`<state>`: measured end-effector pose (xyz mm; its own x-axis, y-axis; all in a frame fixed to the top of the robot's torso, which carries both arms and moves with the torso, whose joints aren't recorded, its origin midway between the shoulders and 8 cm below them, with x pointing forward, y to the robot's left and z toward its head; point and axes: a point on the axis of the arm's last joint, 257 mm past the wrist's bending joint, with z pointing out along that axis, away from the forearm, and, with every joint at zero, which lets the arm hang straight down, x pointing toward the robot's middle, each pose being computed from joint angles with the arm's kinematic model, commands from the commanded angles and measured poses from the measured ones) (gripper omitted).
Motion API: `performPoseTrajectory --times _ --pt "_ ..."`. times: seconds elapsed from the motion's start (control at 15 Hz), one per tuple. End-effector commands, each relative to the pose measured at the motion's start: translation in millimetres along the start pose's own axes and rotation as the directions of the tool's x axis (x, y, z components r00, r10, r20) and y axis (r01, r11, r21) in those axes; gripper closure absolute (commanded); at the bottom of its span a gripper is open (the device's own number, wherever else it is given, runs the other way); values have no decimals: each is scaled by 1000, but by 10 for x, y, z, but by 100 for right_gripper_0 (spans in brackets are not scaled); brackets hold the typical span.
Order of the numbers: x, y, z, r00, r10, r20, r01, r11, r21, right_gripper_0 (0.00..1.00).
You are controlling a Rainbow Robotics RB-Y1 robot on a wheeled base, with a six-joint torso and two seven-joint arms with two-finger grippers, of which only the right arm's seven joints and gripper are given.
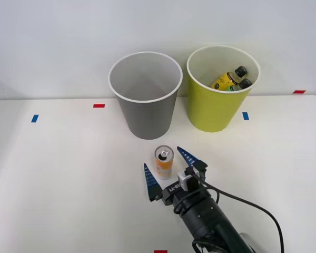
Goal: Put cans in the gray bin, plastic bottles in the light green bin
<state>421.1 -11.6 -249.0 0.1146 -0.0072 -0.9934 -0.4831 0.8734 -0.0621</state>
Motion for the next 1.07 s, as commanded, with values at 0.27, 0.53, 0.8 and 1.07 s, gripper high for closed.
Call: performPoseTrajectory --times 0.27,0.53,0.8,1.07 --pt "2 -27 -2 1000 -1 -1 1 1000 5 100" --pt "-5 -36 2 1000 6 2 -6 1000 8 100" --pt "-82 -52 5 1000 17 20 -17 1000 9 100" --pt "-327 -87 -6 998 15 64 -15 1000 -7 100"
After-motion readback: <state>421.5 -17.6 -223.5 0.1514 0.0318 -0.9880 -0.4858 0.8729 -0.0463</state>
